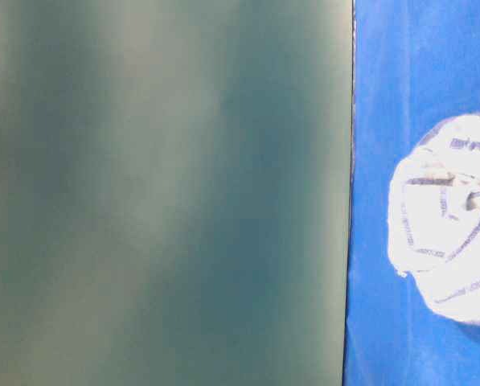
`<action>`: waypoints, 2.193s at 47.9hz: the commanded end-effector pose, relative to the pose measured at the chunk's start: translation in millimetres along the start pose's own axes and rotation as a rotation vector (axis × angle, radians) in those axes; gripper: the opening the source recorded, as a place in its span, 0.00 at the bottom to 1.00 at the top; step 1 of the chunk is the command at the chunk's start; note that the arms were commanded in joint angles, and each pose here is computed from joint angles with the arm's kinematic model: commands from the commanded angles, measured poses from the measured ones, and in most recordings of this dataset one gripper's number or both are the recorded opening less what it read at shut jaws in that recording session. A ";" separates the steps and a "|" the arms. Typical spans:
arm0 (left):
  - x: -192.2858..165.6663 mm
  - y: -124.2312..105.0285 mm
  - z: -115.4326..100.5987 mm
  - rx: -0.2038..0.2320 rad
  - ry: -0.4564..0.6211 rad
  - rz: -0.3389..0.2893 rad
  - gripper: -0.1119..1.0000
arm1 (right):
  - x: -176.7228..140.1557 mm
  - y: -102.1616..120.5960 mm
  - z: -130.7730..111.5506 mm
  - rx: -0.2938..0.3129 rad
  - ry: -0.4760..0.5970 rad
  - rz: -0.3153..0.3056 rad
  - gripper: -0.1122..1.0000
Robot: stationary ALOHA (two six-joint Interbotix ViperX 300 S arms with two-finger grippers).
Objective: Hand over the towel.
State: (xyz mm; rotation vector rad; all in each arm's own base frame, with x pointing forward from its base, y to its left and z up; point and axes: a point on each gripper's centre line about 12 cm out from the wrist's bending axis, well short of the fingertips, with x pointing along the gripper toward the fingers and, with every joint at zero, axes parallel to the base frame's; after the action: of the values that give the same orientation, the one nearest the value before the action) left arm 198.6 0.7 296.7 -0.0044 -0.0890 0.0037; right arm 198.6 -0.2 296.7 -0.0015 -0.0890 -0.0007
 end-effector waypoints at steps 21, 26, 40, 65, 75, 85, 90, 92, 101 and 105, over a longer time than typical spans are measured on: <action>25.8 8.5 -4.6 0.000 0.024 0.042 0.10 | 4.0 0.6 14.0 0.025 -0.038 0.003 0.10; 42.6 12.0 -9.4 -0.010 0.067 0.054 0.11 | 3.6 0.6 15.3 0.025 -0.043 0.003 0.10; 104.2 25.4 -48.4 -0.017 0.286 0.090 0.67 | 3.5 0.7 11.1 0.022 -0.006 0.003 0.10; 172.5 35.6 -181.7 -0.027 0.728 0.096 0.93 | 4.3 0.8 6.8 0.023 0.012 0.003 0.10; 167.0 41.4 -211.8 -0.034 0.812 0.110 0.93 | 5.3 0.8 5.6 0.022 0.017 0.004 0.10; 168.4 41.9 -210.2 -0.003 0.856 0.094 0.85 | 5.5 0.8 5.5 0.023 0.017 0.003 0.10; 169.9 41.3 -206.3 0.024 0.879 0.077 0.63 | 5.5 0.8 5.5 0.023 0.017 0.003 0.10; 171.5 41.3 -201.5 0.038 0.870 0.071 0.52 | 5.5 0.8 5.5 0.023 0.017 0.003 0.10; 174.9 41.9 -173.9 0.070 0.804 0.064 0.16 | 5.5 0.7 5.5 0.028 0.017 0.002 0.10; 175.4 41.6 -146.5 0.076 0.736 0.067 0.16 | 5.8 0.7 5.3 0.026 0.017 0.003 0.10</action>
State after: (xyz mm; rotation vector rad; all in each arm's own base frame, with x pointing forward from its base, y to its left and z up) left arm 382.5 42.5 128.1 0.0599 0.7509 0.0665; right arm 201.6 0.5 294.0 0.0230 -0.0475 0.0028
